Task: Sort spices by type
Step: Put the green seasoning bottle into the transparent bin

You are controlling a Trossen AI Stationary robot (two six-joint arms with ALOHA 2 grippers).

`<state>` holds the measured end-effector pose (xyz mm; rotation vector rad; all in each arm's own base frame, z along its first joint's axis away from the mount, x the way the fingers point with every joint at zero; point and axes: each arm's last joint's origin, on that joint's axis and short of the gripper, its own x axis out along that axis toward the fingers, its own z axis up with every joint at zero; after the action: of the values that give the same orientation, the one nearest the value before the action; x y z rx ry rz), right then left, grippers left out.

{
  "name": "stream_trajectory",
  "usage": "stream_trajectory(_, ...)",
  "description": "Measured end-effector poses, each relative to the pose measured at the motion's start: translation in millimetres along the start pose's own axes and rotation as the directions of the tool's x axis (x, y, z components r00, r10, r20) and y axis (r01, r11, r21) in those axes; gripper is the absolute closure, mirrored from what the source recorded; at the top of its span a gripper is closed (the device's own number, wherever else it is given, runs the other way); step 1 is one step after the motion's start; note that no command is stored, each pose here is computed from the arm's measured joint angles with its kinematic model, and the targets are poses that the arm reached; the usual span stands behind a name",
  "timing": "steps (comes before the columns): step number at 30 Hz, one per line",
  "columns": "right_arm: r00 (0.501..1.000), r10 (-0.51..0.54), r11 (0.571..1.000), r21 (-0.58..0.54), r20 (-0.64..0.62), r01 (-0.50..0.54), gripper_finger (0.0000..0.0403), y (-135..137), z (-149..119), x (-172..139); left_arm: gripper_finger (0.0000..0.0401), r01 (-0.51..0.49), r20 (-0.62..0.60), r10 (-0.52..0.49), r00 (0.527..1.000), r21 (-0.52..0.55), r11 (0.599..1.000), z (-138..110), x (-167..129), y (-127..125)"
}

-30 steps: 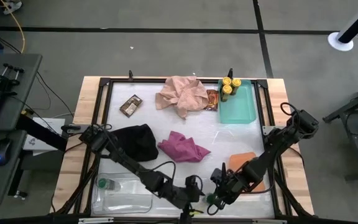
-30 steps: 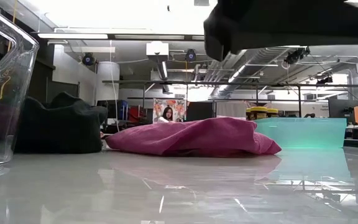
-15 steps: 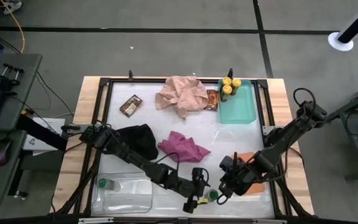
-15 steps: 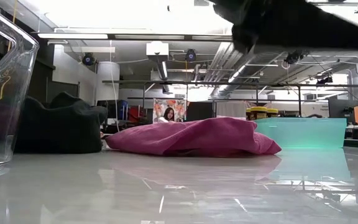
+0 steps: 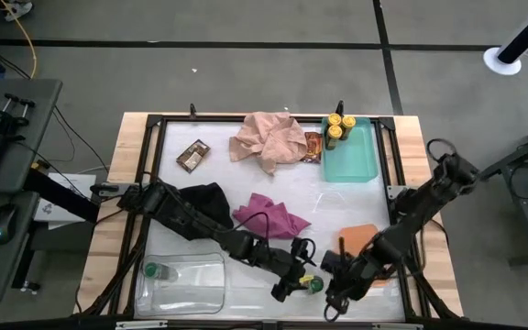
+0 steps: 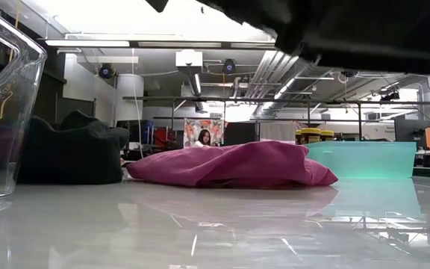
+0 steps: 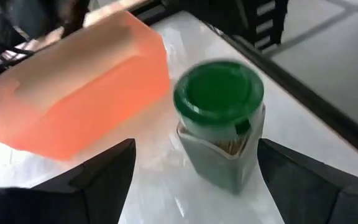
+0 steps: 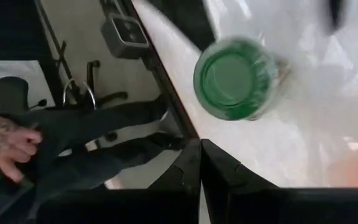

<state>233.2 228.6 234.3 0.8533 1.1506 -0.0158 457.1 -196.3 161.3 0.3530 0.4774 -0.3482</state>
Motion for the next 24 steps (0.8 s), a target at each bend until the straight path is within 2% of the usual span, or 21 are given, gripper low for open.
stream_trajectory(6,0.995,-0.099,0.994,0.054,0.031,0.097,0.0403,-8.2,-4.0,36.3,0.008,0.021,-0.033,-0.019,0.999,0.045,0.999,-3.5,0.0,-0.8)
stream_trajectory(13,0.975,-0.213,0.976,0.05,0.058,0.211,0.0403,-19.3,-1.6,34.7,0.008,0.053,-0.073,-0.053,0.996,0.007,0.999,-6.7,-0.8,-7.0)
stream_trajectory(17,0.967,-0.236,0.972,0.008,0.095,0.237,0.0403,-21.5,1.7,33.9,0.008,0.065,-0.082,-0.066,0.994,-0.018,0.998,-6.4,-1.8,-13.7)
stream_trajectory(20,0.967,-0.231,0.972,-0.022,0.111,0.234,0.0403,-21.6,7.3,34.1,0.008,0.035,-0.086,-0.037,0.996,-0.018,0.999,-6.0,-2.1,-15.8)
stream_trajectory(24,0.967,-0.221,0.972,-0.051,0.13,0.229,0.0403,-22.2,16.4,34.4,0.008,-0.047,-0.092,0.041,0.995,-0.07,0.996,-5.9,-1.8,-11.4)
